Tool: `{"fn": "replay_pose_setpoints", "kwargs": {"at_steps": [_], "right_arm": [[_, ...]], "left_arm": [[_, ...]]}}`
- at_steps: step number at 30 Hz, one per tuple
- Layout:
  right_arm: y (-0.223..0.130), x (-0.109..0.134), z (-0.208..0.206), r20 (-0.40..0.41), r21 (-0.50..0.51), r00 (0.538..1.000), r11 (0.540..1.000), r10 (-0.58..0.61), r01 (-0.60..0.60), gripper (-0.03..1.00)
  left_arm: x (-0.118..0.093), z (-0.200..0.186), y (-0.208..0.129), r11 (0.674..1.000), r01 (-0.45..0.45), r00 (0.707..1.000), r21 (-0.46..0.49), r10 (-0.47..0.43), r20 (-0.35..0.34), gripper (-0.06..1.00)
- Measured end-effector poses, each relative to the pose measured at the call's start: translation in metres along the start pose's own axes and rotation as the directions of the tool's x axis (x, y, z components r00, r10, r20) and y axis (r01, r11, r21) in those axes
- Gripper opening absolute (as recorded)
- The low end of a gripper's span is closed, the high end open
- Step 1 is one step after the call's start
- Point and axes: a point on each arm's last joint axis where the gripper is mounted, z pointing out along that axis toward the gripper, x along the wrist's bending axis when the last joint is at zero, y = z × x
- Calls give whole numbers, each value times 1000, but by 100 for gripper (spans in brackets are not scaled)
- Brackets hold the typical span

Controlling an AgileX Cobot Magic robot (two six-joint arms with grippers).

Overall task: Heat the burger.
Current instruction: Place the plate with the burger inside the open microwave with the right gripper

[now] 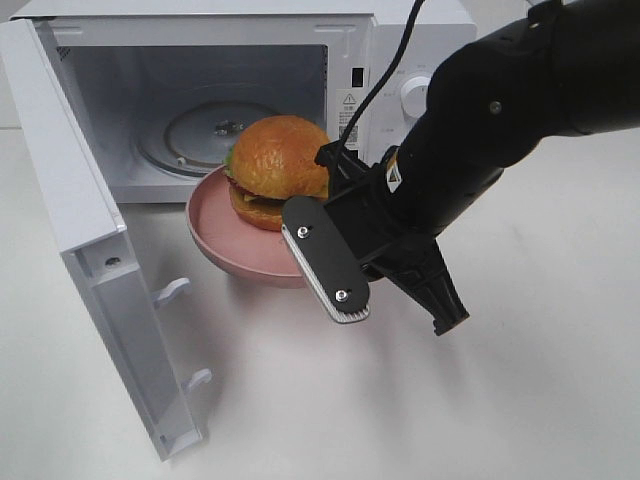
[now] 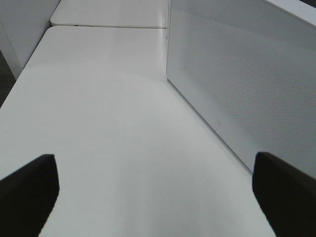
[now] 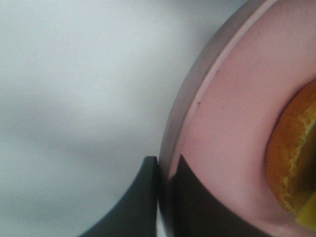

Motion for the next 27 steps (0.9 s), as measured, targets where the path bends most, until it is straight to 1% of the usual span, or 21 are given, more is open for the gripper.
{"fn": "replay_pose_setpoints", "kwargs": {"at_steps": [6, 11, 17, 27], "right_arm": [[1, -5, 5, -2, -2, 1000, 1000, -4, 4, 3], [1, -10, 2, 16, -3, 1000, 1000, -3, 3, 3], [1, -24, 4, 44, 12, 999, 1000, -10, 9, 3], [1, -37, 15, 49, 19, 999, 1000, 6, -7, 3]], "left_arm": [[0, 0, 0, 1000, 0, 1000, 0, 0, 0, 99], [0, 0, 0, 1000, 0, 1000, 0, 0, 0, 99], [0, 0, 0, 1000, 0, 1000, 0, 0, 0, 99], [0, 0, 0, 1000, 0, 1000, 0, 0, 0, 99]]}}
